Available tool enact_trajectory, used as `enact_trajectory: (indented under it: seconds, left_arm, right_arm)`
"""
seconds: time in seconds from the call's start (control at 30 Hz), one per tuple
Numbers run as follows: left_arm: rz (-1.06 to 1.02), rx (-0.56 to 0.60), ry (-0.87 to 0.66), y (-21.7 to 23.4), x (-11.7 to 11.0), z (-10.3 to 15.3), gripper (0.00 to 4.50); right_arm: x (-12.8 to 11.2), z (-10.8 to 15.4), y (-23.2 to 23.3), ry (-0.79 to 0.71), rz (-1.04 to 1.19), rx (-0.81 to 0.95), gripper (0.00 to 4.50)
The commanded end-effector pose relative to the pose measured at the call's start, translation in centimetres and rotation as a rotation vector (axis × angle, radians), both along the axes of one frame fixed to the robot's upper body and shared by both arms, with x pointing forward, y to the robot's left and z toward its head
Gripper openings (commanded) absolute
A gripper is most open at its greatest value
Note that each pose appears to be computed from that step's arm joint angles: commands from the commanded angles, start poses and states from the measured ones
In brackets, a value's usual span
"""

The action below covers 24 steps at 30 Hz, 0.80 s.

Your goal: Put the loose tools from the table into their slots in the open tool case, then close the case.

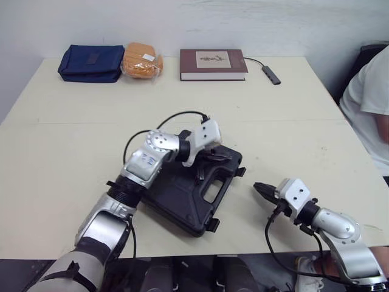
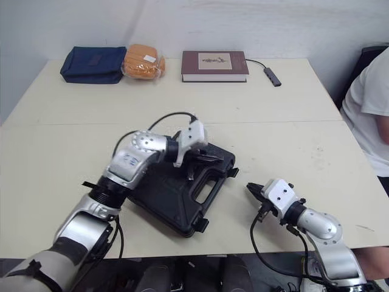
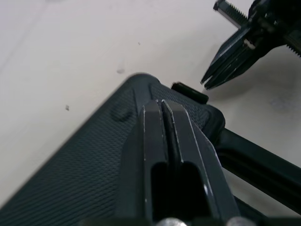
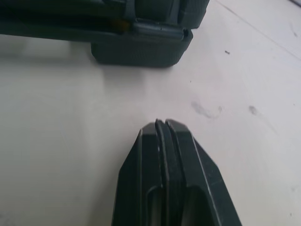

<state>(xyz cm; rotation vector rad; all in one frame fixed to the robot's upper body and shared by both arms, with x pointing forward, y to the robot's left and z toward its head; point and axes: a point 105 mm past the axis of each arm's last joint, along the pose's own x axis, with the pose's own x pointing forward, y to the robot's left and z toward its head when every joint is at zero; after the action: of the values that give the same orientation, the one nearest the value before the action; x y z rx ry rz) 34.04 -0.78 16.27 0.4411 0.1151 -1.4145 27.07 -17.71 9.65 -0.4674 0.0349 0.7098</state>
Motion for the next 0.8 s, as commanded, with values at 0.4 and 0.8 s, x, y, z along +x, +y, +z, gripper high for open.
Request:
enact_trajectory:
  seconds: [0.4,0.8]
  left_arm:
    - [0.055,0.254,0.149,1.1,-0.2,-7.9,0.04]
    - [0.124,0.257,0.160,2.7,0.3,-8.8,0.04]
  right_arm:
    - [1.0,1.9,1.9,-0.066,0.040,0.032,0.00]
    - [2.1,2.3,2.7,-0.091,0.077,0.045,0.00]
